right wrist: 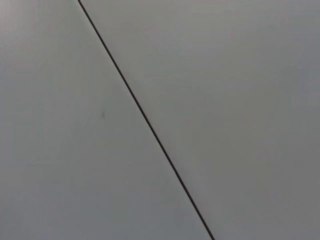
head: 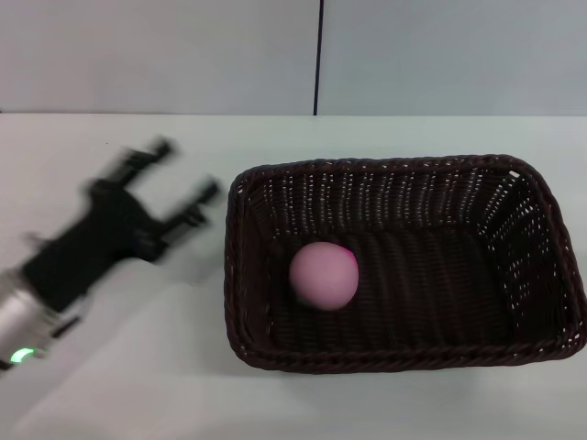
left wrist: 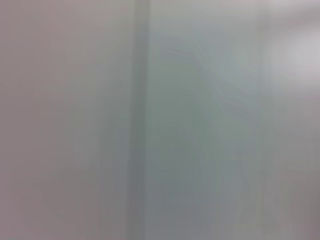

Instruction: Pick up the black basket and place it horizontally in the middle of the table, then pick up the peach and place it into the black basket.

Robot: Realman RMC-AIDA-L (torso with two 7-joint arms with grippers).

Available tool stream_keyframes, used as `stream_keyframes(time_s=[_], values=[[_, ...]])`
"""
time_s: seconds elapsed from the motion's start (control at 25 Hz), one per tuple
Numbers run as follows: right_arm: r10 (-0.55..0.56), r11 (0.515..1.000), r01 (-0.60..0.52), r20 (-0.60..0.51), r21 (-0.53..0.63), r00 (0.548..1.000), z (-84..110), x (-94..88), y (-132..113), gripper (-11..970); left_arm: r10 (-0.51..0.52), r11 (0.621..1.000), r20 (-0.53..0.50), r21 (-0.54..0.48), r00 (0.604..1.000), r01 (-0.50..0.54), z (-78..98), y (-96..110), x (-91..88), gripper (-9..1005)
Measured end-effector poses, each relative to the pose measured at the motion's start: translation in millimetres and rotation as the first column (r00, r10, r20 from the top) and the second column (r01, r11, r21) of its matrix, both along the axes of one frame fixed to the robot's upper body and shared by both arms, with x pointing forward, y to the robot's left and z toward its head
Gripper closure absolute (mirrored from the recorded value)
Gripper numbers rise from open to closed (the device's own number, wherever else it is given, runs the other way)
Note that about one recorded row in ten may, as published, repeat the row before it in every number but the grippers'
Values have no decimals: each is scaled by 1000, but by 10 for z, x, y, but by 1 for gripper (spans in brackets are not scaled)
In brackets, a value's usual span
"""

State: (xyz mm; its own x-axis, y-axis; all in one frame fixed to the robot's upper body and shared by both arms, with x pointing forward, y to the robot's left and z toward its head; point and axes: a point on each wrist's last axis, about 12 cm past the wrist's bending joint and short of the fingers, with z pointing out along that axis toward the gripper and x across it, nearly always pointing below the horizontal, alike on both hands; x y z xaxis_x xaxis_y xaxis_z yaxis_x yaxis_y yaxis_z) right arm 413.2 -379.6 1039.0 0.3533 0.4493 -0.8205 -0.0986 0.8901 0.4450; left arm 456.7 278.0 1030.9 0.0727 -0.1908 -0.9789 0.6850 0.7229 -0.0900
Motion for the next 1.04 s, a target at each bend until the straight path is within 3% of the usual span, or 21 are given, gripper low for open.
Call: stream_keyframes(time_s=[0.04,0.12,0.16,0.2,0.28,0.32,0.4,0.68,1.04], values=[[-6,1000,6,-2,-6,1000,-2,-5,-4,203,0,1000,0,0,1000,0,0,0,0,170],[-24,1000,24,0,-13,1000,-2,-16,-20,203,158,987,29,-7,987,-158,-27,165,-92,170],[-33,999,33,3,-13,999,2,-15,-31,203,242,970,38,-16,970,-242,-42,247,-145,170],[-44,999,45,9,-12,999,12,-9,-47,203,389,921,40,-42,920,-387,-73,377,-251,170],[-52,998,52,13,-18,999,22,-6,-62,203,389,921,40,-42,920,-387,-73,377,-251,170],[-59,998,60,17,-28,998,30,2,-69,203,529,848,41,-56,848,-527,-110,496,-380,170],[-76,996,77,21,-54,997,37,20,-66,203,607,795,57,-37,793,-606,-133,571,-460,170],[-104,990,106,28,-94,994,27,114,40,203,672,739,70,4,737,-674,-173,645,-572,170],[-129,987,127,-17,-94,991,-45,86,57,203,680,725,96,60,727,-686,-200,643,-598,170]])
